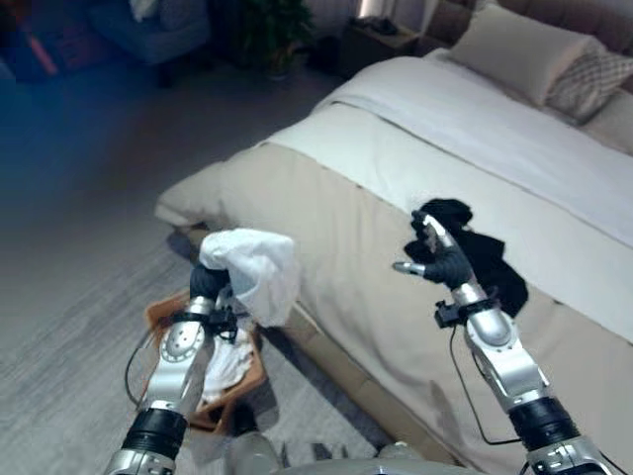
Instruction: Pick up clothes into the bucket
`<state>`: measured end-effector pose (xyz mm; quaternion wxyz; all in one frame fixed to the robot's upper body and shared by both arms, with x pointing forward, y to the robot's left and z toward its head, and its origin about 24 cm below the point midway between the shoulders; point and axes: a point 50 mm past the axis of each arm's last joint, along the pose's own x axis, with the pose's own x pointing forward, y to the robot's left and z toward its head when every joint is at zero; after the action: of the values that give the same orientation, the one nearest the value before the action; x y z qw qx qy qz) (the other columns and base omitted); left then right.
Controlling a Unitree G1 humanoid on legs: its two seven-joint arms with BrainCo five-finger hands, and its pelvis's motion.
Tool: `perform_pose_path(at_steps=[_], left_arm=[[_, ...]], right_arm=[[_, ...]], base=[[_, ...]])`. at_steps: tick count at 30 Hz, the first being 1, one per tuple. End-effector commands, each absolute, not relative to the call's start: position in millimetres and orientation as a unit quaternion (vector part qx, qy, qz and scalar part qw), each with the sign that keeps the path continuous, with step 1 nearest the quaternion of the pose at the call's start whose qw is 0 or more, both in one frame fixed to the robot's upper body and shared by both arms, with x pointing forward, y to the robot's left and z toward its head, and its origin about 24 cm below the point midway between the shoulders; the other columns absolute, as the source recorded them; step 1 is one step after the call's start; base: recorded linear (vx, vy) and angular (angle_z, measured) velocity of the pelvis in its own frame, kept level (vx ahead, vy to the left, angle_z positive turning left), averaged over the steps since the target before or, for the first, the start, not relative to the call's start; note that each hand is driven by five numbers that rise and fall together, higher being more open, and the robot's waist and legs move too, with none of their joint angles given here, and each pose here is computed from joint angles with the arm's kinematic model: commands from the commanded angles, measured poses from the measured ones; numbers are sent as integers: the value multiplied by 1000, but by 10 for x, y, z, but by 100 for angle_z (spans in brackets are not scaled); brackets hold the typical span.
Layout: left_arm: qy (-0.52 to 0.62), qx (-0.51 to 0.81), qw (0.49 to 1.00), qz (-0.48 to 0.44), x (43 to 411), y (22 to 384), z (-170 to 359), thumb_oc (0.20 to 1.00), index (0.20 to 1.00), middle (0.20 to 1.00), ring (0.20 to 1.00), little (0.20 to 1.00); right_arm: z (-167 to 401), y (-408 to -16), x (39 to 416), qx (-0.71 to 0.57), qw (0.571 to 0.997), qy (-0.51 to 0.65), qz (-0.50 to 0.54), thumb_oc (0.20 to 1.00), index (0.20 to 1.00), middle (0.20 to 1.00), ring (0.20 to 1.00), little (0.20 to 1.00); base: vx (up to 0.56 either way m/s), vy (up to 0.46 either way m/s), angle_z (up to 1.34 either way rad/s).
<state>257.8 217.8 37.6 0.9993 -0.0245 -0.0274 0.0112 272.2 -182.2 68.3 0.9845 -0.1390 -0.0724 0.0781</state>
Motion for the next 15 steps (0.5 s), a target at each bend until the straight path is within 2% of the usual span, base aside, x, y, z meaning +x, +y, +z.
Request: perform_pose_path(at_steps=[1,6,11,15], left_arm=[[-131,7,991,4,2689,2160,802,200,200,200,200,200],[-145,60,988,-3,2771,2108,878,200,200,200,200,200],[-179,67,981,39,2875,2160,1045,200,200,200,200,200],[-189,66,977,76,2904,2193,1078,200,200,200,200,200]], right_arm=[[1015,-1787,2841,-158,974,-146,73,1000,1000,1000,1000,1000],[946,-1692,2802,-130,979,-138,79,1000,1000,1000,1000,1000],[1027,-1515,2910,-118,976,-154,99,1000,1000,1000,1000,1000],[1126,-1519,2927,-119,973,-179,86,1000,1000,1000,1000,1000]], base=[[-3,343,15],[-96,144,76],[-153,-58,16],[-109,20,-2]])
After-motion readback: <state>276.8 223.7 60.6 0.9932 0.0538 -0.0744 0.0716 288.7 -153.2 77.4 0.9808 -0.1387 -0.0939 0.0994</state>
